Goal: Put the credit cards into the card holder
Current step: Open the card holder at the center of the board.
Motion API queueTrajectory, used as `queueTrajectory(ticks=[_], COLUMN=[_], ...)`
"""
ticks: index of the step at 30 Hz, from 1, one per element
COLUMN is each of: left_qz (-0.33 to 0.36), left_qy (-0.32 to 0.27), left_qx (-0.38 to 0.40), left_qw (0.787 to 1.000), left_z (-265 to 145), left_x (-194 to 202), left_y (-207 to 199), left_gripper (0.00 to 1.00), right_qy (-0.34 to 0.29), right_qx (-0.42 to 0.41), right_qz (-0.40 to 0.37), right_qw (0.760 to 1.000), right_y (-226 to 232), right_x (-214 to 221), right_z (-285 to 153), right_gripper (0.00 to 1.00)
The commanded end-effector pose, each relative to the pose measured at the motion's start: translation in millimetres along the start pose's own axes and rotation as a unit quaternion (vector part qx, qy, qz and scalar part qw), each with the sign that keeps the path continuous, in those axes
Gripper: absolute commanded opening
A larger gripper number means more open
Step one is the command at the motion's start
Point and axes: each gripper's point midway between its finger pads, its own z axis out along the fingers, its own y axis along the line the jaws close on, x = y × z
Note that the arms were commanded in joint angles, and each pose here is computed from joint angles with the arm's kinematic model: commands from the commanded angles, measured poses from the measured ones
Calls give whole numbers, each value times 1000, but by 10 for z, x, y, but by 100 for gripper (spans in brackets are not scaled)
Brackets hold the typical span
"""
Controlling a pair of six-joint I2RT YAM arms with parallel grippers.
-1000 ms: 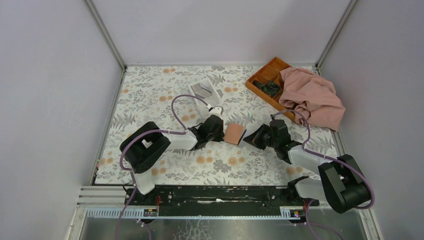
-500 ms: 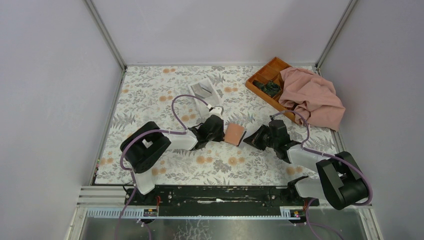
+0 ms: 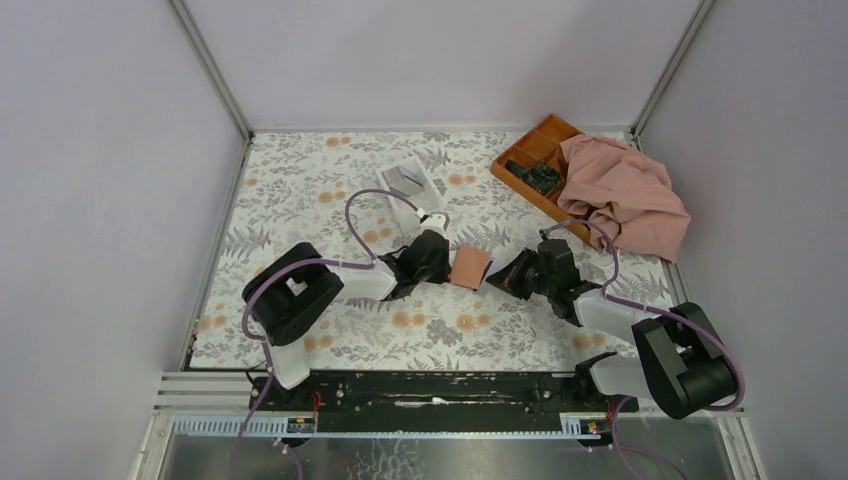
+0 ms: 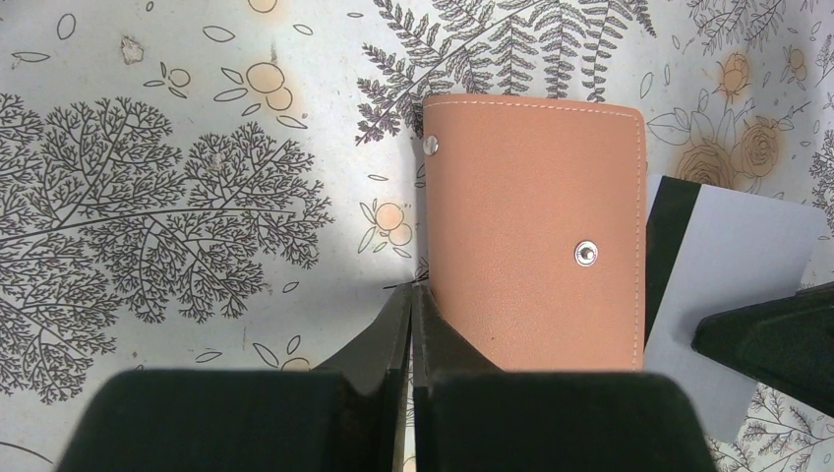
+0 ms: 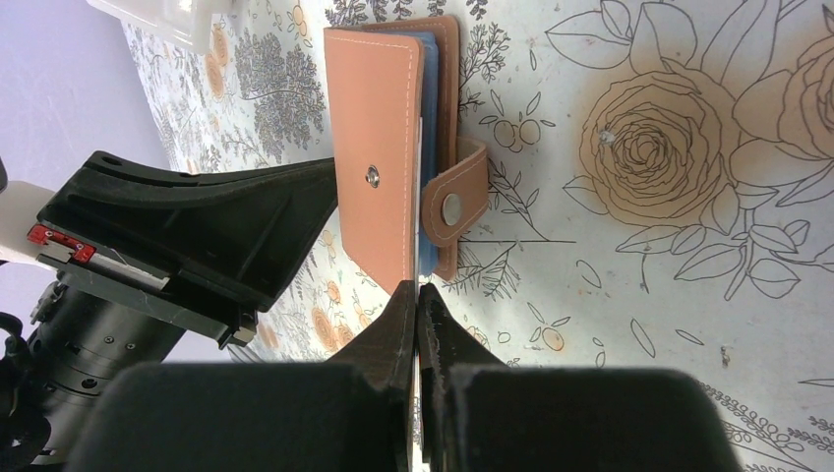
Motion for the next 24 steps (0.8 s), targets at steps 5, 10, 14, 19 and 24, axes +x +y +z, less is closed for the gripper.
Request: queueTrajectory(ticks=[5, 10, 14, 19, 24], left_qz=[22, 21, 19, 27, 29], left_qy=[99, 96, 102, 103, 100], left_qx=[-47, -46, -40, -41, -33], left_qw=[994, 994, 994, 993, 994], left_z=[-12, -6, 15, 20, 32], left_x=[637, 634, 693, 719, 719], left_y=[299, 297, 286, 299, 280], left_gripper=[0, 0, 0, 0, 0], right_qy=[-19, -15, -19, -13, -7], right_qx=[-24, -35, -42, -54, -66], right_qz=[-16, -16, -21, -26, -35], right_qw=[999, 999, 999, 998, 997], right_y=[174, 207, 251, 318, 385], right_x=[-141, -142, -159, -168, -170], right_z=[6, 39, 29, 50, 65], right_gripper=[0, 0, 0, 0, 0])
